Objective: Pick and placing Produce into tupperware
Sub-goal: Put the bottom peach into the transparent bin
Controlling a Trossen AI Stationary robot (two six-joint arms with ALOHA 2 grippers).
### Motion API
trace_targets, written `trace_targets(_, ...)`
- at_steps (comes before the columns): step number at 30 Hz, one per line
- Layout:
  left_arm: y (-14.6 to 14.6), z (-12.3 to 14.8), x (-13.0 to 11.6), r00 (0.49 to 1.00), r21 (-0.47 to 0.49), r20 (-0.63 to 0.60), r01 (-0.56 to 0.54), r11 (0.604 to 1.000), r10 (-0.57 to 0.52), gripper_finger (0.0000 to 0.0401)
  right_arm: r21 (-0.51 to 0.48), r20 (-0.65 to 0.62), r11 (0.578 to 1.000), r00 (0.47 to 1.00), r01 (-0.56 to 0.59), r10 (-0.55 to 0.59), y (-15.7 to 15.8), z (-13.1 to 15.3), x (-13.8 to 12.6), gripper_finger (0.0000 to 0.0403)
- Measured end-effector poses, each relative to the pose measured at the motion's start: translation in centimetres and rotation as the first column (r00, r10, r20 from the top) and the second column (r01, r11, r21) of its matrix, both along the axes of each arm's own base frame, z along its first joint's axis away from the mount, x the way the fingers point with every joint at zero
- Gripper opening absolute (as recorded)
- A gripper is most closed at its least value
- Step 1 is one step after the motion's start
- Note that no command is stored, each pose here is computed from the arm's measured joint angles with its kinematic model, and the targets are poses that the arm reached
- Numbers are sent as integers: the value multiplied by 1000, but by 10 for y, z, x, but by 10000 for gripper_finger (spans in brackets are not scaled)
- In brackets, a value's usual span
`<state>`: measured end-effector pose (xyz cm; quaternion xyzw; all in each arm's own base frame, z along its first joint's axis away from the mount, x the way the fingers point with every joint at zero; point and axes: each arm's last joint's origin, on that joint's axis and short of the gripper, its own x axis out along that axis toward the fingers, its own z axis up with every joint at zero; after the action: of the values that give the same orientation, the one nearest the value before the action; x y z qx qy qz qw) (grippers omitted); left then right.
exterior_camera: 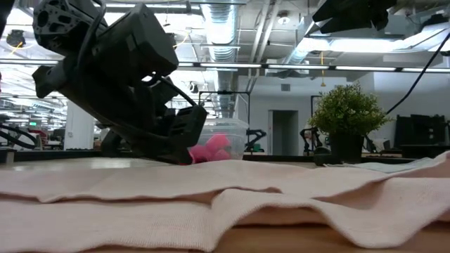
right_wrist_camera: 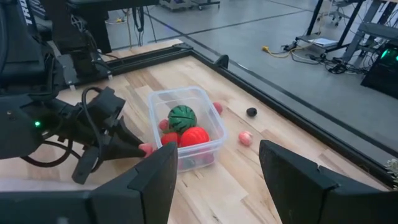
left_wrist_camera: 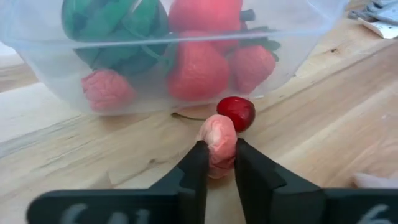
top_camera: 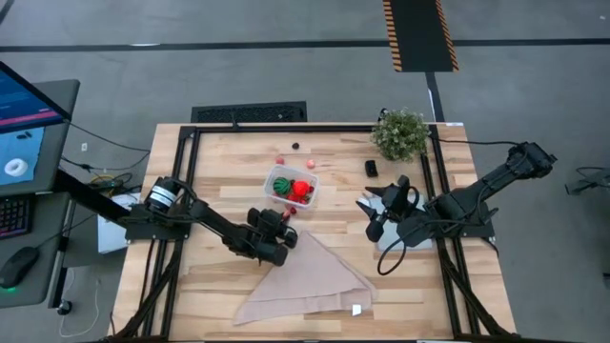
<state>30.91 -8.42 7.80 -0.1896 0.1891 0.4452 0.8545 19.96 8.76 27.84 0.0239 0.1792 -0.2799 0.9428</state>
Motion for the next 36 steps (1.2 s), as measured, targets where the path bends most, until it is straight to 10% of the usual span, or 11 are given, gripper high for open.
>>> trace_targets(13, -23, 5, -6, 997, -25, 46, 58, 998, -56, 42, 0, 0, 1000, 1000, 0, 0, 0, 0, 0, 250)
trace_targets(23, -35, 70, -14, 977, 22, 160, 141, 990, -143, 48, 1, 2, 1000, 1000, 0, 0, 0, 0, 0, 250)
trace_targets(36, 33, 119, -7, 985, 70, 77, 148, 987, -153, 49, 8, 7, 1000, 1000, 3, -3, 0, 0, 0, 250)
